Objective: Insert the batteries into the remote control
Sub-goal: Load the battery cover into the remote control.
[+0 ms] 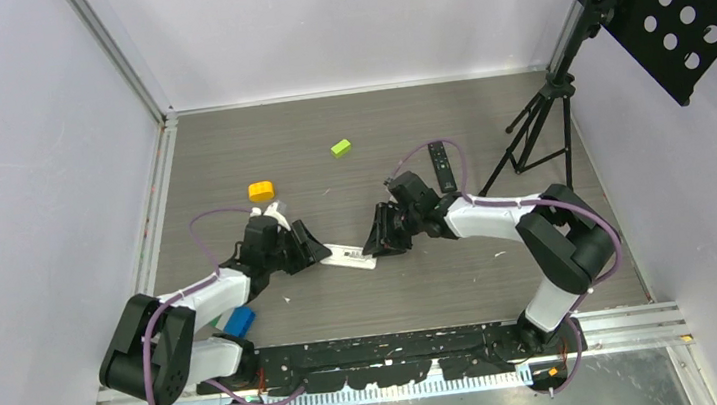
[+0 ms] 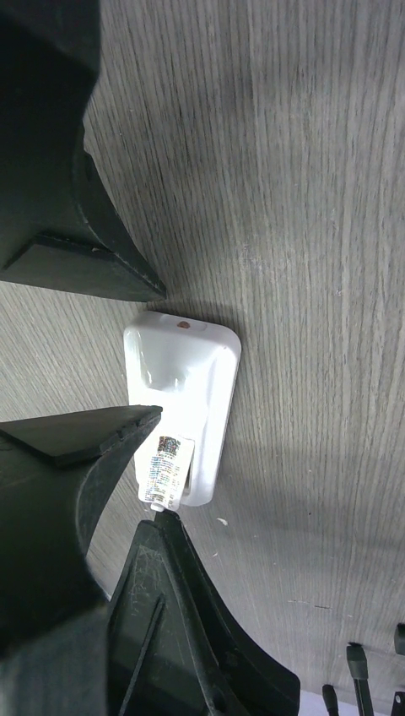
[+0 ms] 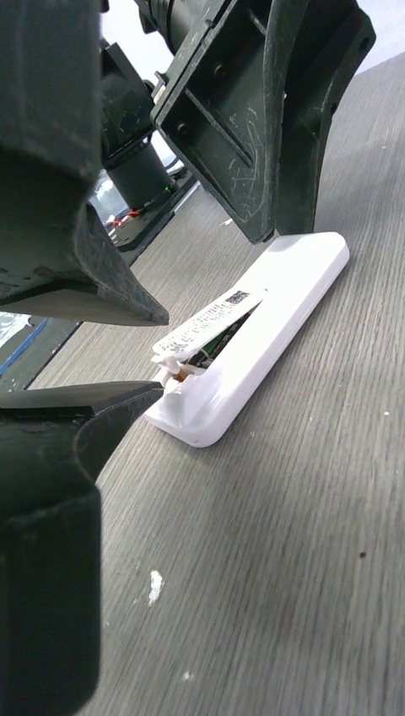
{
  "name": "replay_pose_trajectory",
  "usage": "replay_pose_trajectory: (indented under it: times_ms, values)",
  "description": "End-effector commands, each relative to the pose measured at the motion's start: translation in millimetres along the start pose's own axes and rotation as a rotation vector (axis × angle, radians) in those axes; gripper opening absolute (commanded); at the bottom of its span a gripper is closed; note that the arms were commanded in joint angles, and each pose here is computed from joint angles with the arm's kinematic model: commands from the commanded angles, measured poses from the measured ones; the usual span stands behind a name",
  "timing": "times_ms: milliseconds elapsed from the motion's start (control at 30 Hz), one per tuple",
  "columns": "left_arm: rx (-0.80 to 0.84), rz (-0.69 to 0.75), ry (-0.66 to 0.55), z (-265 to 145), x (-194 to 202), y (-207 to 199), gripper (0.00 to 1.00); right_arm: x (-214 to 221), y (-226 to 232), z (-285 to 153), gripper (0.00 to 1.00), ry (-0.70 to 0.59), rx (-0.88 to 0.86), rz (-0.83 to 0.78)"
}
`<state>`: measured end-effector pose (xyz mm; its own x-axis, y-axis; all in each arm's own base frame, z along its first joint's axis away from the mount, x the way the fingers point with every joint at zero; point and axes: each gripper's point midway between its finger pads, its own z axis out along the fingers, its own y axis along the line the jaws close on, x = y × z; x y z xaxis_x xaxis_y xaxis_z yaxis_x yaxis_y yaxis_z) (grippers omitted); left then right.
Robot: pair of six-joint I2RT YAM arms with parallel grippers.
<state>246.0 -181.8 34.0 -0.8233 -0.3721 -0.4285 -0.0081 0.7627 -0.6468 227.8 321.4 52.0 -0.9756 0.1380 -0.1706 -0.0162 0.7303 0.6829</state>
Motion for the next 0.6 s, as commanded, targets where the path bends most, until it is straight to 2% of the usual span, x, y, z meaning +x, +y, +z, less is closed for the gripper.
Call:
replay_pose_trajectory:
  times_ms: [0,167,567]
  values:
    - [-0.012,0.024,-0.010,1.2,-7.9,-1.5,0.51,-13.2,18.8,-14.5,0.34,-0.051,-0.025,-0.076]
    - [-0.011,0.024,-0.011,1.2,-9.0,-2.7,0.51,-15.0,29.0,-13.6,0.27,-0.054,-0.077,-0.086]
    - [-0.013,0.023,-0.008,0.3,-8.2,-2.3,0.51,-14.8,26.2,-4.1,0.22,-0.037,-0.076,-0.075]
